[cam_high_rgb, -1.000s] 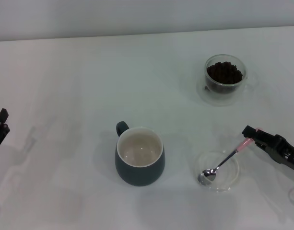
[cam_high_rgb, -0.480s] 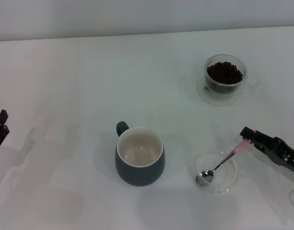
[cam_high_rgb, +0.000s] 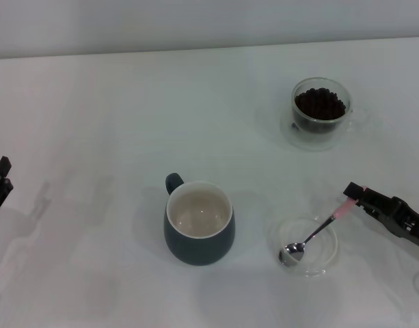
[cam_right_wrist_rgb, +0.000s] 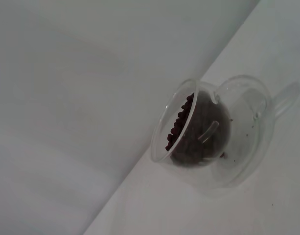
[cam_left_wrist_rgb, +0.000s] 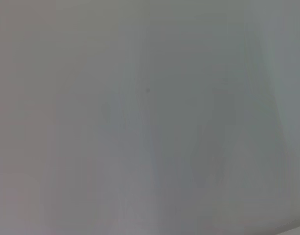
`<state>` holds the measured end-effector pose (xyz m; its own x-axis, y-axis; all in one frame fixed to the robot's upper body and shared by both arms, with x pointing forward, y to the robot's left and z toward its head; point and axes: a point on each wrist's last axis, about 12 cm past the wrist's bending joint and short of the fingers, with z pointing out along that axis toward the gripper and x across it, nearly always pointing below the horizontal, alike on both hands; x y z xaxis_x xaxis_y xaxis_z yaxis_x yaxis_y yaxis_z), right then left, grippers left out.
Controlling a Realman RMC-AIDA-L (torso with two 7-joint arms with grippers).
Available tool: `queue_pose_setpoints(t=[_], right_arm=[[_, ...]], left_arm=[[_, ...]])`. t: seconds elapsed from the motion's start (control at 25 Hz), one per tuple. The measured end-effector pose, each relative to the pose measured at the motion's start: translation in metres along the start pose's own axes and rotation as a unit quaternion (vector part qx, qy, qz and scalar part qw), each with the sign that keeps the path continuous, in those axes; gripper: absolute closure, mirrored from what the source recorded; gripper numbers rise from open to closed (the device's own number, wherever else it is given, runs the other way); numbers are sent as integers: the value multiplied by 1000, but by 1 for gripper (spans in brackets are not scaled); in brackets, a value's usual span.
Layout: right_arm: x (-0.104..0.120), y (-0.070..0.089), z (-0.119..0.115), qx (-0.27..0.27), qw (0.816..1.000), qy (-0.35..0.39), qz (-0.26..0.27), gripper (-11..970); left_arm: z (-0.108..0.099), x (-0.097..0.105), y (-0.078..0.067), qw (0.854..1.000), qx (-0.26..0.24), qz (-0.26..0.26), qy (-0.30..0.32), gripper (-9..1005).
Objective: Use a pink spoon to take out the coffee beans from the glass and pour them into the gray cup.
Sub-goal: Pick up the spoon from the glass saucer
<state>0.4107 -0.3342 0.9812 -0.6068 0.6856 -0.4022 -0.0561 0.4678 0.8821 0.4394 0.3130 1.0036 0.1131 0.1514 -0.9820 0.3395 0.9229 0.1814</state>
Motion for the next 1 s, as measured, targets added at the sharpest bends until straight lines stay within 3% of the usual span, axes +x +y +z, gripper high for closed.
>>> queue_pose_setpoints(t=[0.44, 1.0], right_arm=[[2, 1, 1, -4, 1000, -1, 9, 666], [4, 3, 4, -10, 1000, 0, 16, 798]], left_arm=[[1, 0, 0, 1000, 1, 1, 0, 231], [1, 0, 0, 1000, 1, 10, 0, 232]])
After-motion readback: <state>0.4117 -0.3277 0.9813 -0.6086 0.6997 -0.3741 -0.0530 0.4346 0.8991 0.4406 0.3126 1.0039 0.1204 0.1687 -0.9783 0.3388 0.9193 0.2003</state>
